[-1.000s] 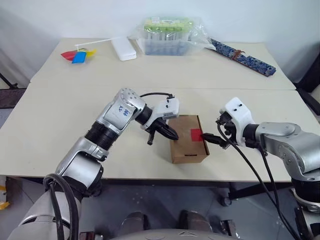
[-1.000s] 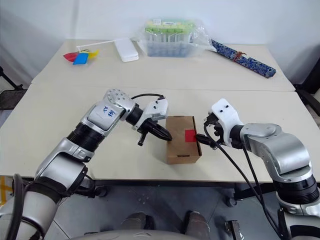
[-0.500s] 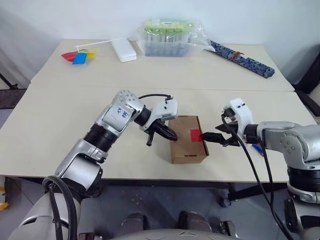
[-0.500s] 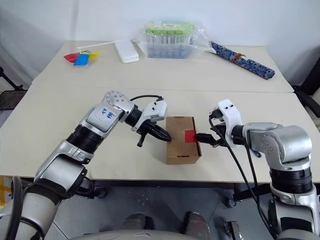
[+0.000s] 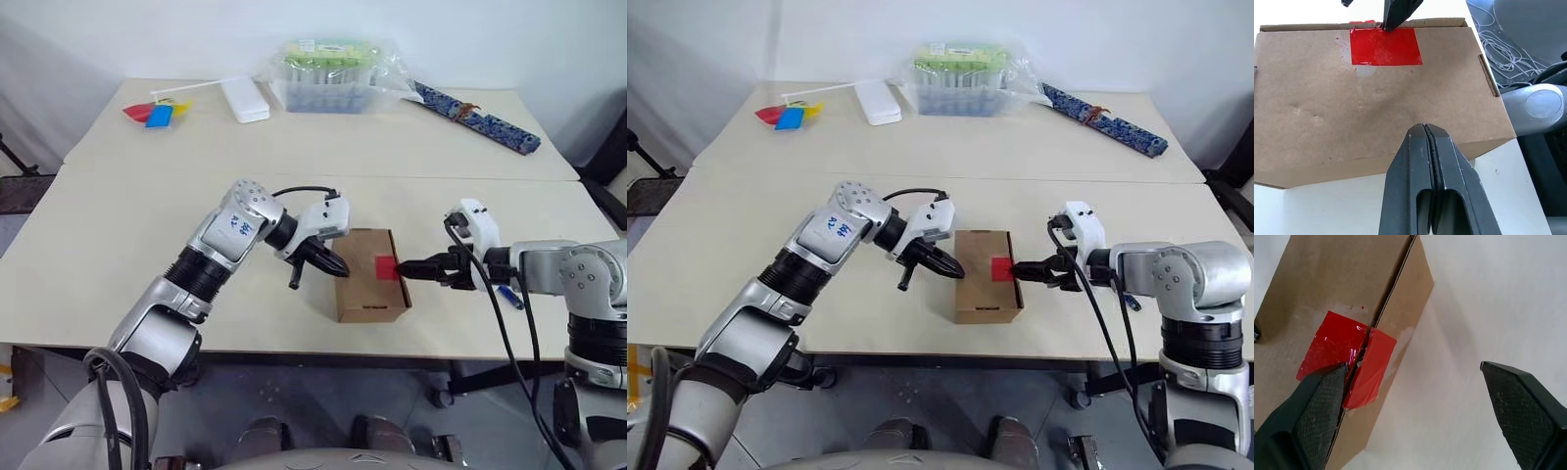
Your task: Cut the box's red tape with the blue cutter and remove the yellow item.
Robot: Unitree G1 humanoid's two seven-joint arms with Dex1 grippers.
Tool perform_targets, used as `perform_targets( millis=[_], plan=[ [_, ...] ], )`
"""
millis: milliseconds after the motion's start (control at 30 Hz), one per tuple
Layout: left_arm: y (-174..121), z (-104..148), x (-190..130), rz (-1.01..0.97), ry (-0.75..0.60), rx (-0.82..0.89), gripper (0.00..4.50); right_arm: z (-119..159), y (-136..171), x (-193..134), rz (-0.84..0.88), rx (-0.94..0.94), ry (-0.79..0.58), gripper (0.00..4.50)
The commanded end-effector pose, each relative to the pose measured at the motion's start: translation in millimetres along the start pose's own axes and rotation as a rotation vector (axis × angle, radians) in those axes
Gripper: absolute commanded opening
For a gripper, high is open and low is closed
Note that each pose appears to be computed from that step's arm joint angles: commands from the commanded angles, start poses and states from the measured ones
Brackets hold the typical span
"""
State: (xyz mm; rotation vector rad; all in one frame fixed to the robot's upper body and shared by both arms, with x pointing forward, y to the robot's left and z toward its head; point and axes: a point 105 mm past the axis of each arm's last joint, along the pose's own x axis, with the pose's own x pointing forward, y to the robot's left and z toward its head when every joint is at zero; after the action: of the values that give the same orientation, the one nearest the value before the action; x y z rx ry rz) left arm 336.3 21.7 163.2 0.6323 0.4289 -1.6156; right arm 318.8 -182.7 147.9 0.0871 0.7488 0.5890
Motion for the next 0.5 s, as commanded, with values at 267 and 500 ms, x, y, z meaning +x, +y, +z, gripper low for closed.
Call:
perform_targets(
  millis=[267,500],
  plan=[
    [0.0,-27.7,7.8,0.001,0.083,-0.072,0.01,-38.2,-39.4,-2.3,-0.205,0.048,0.198,4.5],
    [6.6,-23.8,8.6,0.029,0.071,-0.068,0.01,-12.6,-21.1,-2.9,-0.12,-0.006,0.127,4.5]
  ],
)
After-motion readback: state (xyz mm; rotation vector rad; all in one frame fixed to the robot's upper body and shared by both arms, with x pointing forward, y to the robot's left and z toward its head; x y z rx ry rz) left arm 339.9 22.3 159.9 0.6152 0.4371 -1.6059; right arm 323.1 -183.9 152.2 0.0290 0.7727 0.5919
